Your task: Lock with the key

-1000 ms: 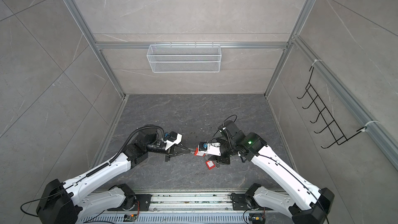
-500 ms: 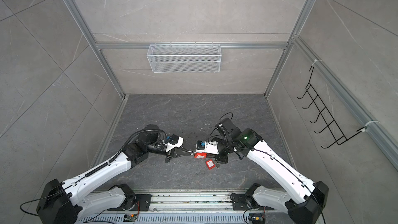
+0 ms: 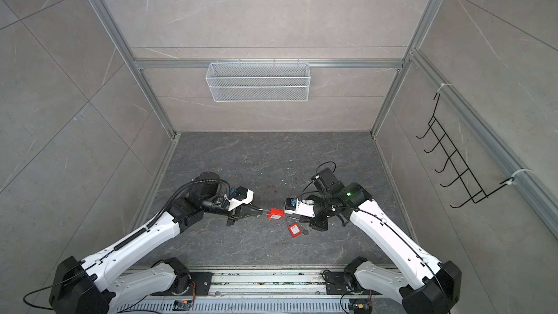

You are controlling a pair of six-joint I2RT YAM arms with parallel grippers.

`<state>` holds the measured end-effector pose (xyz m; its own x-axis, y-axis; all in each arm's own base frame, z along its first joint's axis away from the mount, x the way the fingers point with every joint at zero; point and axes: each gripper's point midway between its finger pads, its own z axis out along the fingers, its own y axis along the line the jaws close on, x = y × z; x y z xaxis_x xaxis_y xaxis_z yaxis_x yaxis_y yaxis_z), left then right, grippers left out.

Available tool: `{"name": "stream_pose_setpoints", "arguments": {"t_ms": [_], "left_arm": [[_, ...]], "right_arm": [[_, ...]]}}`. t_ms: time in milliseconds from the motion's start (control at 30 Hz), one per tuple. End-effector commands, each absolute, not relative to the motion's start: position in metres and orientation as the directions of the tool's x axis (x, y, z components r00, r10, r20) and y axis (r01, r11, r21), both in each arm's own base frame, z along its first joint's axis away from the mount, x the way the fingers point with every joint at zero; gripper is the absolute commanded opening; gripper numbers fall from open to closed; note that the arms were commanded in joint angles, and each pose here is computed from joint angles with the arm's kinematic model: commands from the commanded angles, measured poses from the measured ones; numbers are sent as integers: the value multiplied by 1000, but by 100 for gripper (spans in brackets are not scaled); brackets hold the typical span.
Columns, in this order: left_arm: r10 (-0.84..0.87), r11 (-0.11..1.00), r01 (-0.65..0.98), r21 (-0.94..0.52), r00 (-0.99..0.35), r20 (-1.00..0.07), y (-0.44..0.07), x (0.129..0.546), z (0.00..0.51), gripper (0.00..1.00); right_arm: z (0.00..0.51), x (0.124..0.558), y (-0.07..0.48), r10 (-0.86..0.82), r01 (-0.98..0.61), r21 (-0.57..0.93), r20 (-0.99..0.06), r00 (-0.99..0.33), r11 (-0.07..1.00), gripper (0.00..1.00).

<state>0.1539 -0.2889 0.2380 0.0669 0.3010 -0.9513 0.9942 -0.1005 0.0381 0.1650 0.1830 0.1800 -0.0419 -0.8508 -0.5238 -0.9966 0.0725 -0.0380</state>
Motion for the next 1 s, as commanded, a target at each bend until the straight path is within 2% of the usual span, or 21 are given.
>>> {"name": "stream_pose_setpoints", "arguments": {"t_ms": [0,133,333,400,567,700,967], "left_arm": [[294,-119,988,99,130,-947,-287,154,252,0],[389,-122,992,36,81,-918,-285,160,238,0],[574,-150,983,-108,-2,-819,-279,162,205,0],[622,-164,975,-153,-18,-783,-278,163,197,0],[694,-146,963,-225,-63,-717,-280,173,174,0],[763,-119,951,-285,-96,-639,-278,180,155,0],[851,-129,932,-339,-72,-520,-285,179,117,0]], "right_arm": [[175,164,171,-867,-993,-25,-491,-85,112,0],[175,192,164,-843,-953,-44,-480,-243,299,0],[196,231,161,-711,-821,-75,-550,-439,565,0],[201,238,159,-674,-782,-78,-565,-477,619,0],[208,259,142,-500,-576,-64,-581,-642,815,0],[204,260,128,-394,-445,-48,-557,-732,894,0],[190,246,119,-200,-281,60,-564,-801,958,0]]}}
